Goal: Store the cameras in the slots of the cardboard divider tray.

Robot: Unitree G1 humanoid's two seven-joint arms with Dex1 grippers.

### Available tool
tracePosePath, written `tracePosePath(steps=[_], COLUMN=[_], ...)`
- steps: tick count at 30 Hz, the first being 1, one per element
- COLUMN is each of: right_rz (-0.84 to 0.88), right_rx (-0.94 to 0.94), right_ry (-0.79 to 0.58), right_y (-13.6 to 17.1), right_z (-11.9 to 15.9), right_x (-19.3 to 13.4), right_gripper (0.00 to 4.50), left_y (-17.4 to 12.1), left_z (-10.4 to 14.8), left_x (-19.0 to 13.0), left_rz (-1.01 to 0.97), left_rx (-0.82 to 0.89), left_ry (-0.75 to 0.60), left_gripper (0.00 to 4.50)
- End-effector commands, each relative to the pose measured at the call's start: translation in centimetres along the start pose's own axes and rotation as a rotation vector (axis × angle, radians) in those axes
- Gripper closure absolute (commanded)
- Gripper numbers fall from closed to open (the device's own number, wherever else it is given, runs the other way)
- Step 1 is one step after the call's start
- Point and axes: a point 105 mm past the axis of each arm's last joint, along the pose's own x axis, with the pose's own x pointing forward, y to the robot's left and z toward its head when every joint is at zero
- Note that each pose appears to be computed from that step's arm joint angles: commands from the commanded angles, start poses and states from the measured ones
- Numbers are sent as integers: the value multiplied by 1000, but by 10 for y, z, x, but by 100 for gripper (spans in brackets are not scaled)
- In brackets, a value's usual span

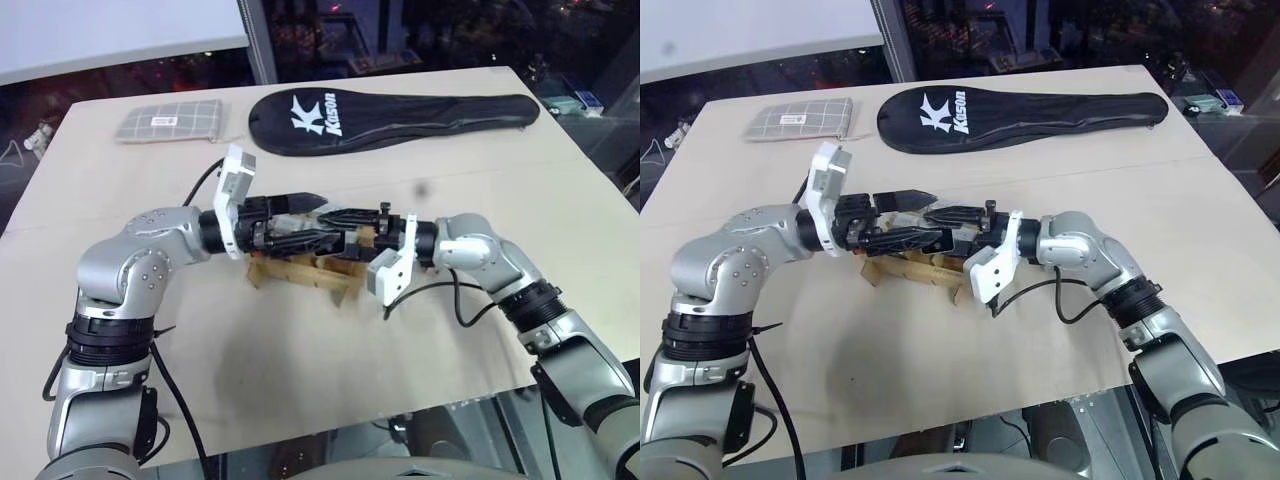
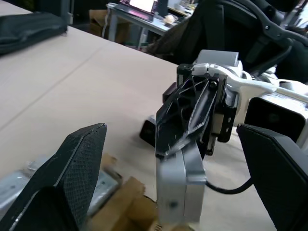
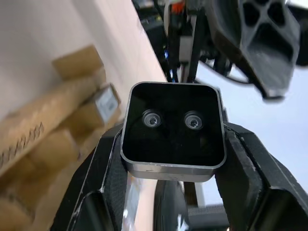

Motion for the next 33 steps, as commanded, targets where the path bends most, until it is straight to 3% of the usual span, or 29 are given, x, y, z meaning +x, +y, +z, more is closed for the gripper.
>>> tracePosePath(steps=[1,7,10,16,20,22,25,26,29,33], right_rz=[-39,-52,-52,-60,-77,-78,-96,-101,-122,-137], right_rx=[-38,-41,-41,-39,-7,15,60,99,213,747], right_ry=[-11,-3,-6,-7,4,15,36,71,136,173], right_y=[-13,-16,-16,-19,-20,-20,-23,-25,-30,-20], right_z=[1,-2,-1,-1,-1,0,0,-4,-10,0], right_x=[0,-2,-1,-1,-3,-5,-11,-21,-43,-99], right_gripper=[251,251,251,251,251,147,26,5,5,5], left_y=[-6,-8,-9,-8,-7,-6,-3,-1,8,29], left_z=[7,4,3,1,-1,-1,0,-1,1,6], left_x=[-6,-10,-10,-9,-10,-10,-11,-12,-16,-20], left_rz=[-36,-67,-92,-99,-90,-87,-89,-87,-79,-80], left_rx=[-3,-44,-58,-64,-53,-49,-29,8,140,256], left_ry=[0,17,9,16,31,33,40,61,94,121], left_gripper=[0,0,81,368,379,379,379,379,379,379])
